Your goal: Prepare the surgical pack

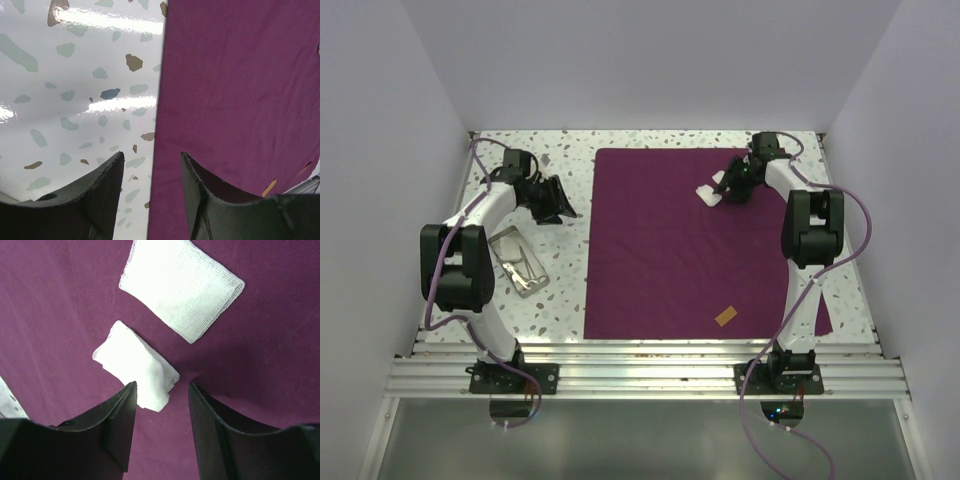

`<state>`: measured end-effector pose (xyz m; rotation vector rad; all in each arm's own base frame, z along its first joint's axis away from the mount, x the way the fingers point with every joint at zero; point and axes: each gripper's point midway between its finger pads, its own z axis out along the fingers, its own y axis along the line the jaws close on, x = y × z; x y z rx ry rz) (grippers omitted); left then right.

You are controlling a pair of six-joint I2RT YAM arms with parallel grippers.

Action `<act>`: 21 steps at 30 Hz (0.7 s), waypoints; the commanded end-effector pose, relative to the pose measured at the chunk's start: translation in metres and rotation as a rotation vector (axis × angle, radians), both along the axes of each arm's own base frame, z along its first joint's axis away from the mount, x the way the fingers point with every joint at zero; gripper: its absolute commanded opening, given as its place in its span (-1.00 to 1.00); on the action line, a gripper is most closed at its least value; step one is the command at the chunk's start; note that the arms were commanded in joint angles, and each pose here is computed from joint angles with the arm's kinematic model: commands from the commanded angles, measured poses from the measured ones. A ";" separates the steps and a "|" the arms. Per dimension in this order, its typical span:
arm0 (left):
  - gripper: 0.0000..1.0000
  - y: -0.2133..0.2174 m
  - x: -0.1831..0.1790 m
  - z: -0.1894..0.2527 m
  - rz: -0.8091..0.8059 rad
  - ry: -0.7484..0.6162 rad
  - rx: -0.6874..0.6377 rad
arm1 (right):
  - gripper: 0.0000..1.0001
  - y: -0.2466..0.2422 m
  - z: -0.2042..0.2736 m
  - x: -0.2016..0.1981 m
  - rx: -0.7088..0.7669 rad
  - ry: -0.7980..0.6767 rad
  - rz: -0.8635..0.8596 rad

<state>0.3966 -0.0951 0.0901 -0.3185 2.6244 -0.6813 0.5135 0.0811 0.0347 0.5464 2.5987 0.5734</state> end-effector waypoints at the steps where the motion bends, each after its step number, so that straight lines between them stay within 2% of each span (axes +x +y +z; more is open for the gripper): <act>1: 0.05 -0.001 0.005 0.009 -0.025 -0.056 -0.011 | -0.03 0.001 0.006 0.008 0.006 -0.044 0.021; 14: 0.06 -0.003 0.005 0.009 -0.019 -0.053 -0.020 | -0.18 0.006 -0.022 0.005 -0.023 -0.004 0.065; 21: 0.06 -0.003 0.006 0.011 -0.020 -0.058 -0.022 | -0.31 0.010 -0.016 0.012 -0.046 -0.025 0.083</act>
